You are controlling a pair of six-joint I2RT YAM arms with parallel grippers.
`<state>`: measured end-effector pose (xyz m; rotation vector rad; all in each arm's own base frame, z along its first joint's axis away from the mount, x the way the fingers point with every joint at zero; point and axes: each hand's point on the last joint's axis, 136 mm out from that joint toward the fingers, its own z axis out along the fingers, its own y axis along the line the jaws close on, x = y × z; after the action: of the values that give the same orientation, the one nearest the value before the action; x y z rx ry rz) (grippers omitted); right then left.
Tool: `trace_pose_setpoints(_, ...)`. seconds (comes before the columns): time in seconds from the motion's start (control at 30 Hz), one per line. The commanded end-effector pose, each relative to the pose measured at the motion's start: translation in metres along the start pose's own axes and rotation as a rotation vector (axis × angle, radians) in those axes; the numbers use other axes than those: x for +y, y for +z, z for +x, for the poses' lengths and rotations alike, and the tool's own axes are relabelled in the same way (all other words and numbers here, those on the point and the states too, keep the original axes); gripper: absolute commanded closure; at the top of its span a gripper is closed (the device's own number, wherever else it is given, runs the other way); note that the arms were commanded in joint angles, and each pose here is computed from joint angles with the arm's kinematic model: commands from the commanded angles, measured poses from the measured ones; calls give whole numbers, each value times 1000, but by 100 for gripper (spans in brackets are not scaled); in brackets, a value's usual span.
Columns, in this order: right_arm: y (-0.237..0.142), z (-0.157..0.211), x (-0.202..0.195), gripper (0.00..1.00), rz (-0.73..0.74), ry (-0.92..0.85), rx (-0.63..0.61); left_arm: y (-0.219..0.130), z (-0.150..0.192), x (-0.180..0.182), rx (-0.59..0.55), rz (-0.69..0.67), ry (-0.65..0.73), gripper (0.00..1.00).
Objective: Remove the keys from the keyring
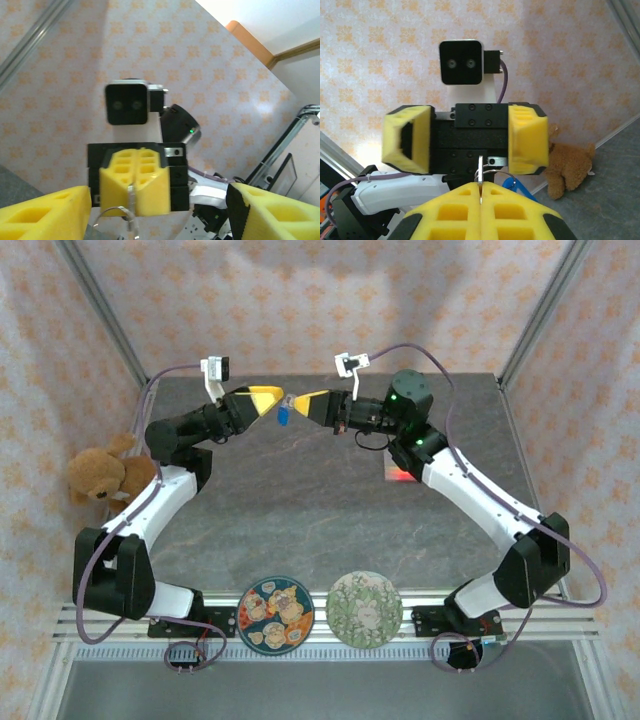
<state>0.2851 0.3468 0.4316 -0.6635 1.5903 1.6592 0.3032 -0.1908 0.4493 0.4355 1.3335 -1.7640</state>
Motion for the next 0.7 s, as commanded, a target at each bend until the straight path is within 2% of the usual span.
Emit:
trace_pose_setpoints(0.0, 1, -20, 28, 100, -111, -62, -22, 4, 7, -26, 50, 65, 61, 28)
trace_pose_setpoints(0.4, 6, -26, 37, 100, -199, -48, -27, 12, 14, -24, 84, 82, 32, 26)
trace_pose_setpoints(0.67, 7, -28, 39, 100, -221, -48, -30, 12, 16, -26, 89, 86, 31, 40)
